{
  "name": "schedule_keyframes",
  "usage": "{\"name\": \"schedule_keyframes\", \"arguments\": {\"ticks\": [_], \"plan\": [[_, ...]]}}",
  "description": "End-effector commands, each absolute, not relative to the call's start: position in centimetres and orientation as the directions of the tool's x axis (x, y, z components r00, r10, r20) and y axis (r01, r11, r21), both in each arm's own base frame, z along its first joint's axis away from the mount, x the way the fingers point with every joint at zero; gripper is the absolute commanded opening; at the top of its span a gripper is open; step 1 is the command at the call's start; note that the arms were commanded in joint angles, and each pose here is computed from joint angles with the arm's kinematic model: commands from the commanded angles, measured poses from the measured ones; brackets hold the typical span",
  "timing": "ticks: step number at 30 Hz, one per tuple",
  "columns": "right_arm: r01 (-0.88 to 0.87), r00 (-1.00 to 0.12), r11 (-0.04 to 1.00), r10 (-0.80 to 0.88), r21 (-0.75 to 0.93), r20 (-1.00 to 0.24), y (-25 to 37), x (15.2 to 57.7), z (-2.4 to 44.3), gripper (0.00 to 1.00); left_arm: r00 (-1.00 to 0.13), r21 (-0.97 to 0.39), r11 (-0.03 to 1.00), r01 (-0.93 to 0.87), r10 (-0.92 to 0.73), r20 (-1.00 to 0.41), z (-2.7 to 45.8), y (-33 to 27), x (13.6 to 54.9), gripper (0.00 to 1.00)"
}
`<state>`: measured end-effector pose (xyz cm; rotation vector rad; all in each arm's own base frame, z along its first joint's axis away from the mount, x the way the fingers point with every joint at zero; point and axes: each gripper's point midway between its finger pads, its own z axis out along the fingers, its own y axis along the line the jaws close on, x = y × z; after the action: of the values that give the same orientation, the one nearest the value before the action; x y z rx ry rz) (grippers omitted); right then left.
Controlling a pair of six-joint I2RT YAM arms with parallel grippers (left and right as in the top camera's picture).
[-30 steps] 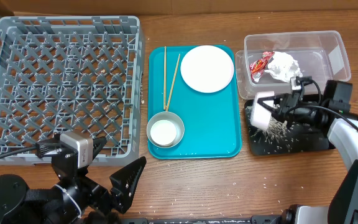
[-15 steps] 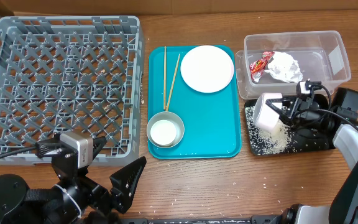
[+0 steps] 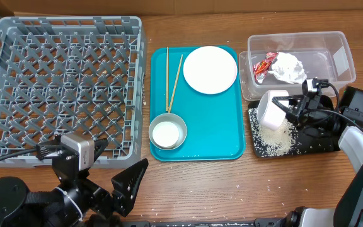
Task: Sort waste into correct bins and load items into the dishwasher
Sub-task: 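Tip the rice plate over the black tray with the right gripper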
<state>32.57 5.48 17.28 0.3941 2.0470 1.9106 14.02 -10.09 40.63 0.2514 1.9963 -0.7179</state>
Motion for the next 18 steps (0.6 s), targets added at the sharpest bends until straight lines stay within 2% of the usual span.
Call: {"name": "schedule_keyframes", "arguments": {"ticks": [1, 2, 4, 5, 6, 7, 8, 11, 13, 18], "plan": [[0.173, -0.864, 0.115, 0.494, 0.978, 0.095, 4.8, 33.3, 15.4, 0.04, -0.499, -0.363, 0.806, 0.467, -0.098, -0.861, 40.8, -10.1, 13.9, 1.0], [0.169, -0.872, 0.088, 0.478, 0.982, 0.107, 5.0, 33.2, 15.9, 0.04, -0.499, -0.363, 0.806, 0.467, -0.098, -0.861, 40.8, -10.1, 13.9, 1.0], [-0.045, -0.927, 0.043, 0.369, 0.998, -0.058, 6.1, 32.4, 18.7, 0.04, -0.499, -0.363, 0.806, 0.467, -0.098, -0.861, 40.8, -10.1, 13.9, 1.0], [-0.087, -0.926, 0.065, 0.363, 0.994, -0.104, 6.3, 32.6, 18.9, 0.04, -0.499, -0.363, 0.806, 0.467, -0.098, -0.861, 40.8, -10.1, 13.9, 1.0], [-0.034, -0.912, 0.103, 0.403, 0.994, -0.073, 6.0, 33.2, 18.0, 0.04, -0.499, -0.363, 0.806, 0.467, -0.099, -0.861, 40.8, -10.1, 13.9, 1.0], [0.082, -0.893, 0.106, 0.45, 0.991, 0.025, 5.6, 33.7, 17.0, 0.04, -0.499, -0.363, 0.806, 0.467, -0.098, -0.861, 40.8, -10.1, 13.9, 1.0], [0.122, -0.891, 0.075, 0.448, 0.99, 0.076, 5.7, 33.7, 17.2, 0.04, -0.499, -0.363, 0.806, 0.467, -0.099, -0.861, 40.8, -10.1, 13.9, 1.0], [-0.092, -0.951, 0.02, 0.294, 0.996, -0.094, 7.7, 32.5, 21.1, 0.04, -0.499, -0.363, 0.806, 0.467, -0.098, -0.861, 40.8, -10.1, 13.9, 1.0], [-0.141, -0.953, 0.04, 0.264, 0.989, -0.146, 8.9, 32.3, 22.3, 0.04, -0.499, -0.363, 0.806, 0.467, -0.098, -0.861, 40.8, -10.1, 13.9, 1.0], [-0.459, -0.88, 0.062, 0.104, 0.886, -0.463, 15.2, 30.0, 27.5, 0.04, -0.499, -0.363, 0.806, 0.467, -0.098, -0.861, 40.8, -10.1, 13.9, 1.0]]}}
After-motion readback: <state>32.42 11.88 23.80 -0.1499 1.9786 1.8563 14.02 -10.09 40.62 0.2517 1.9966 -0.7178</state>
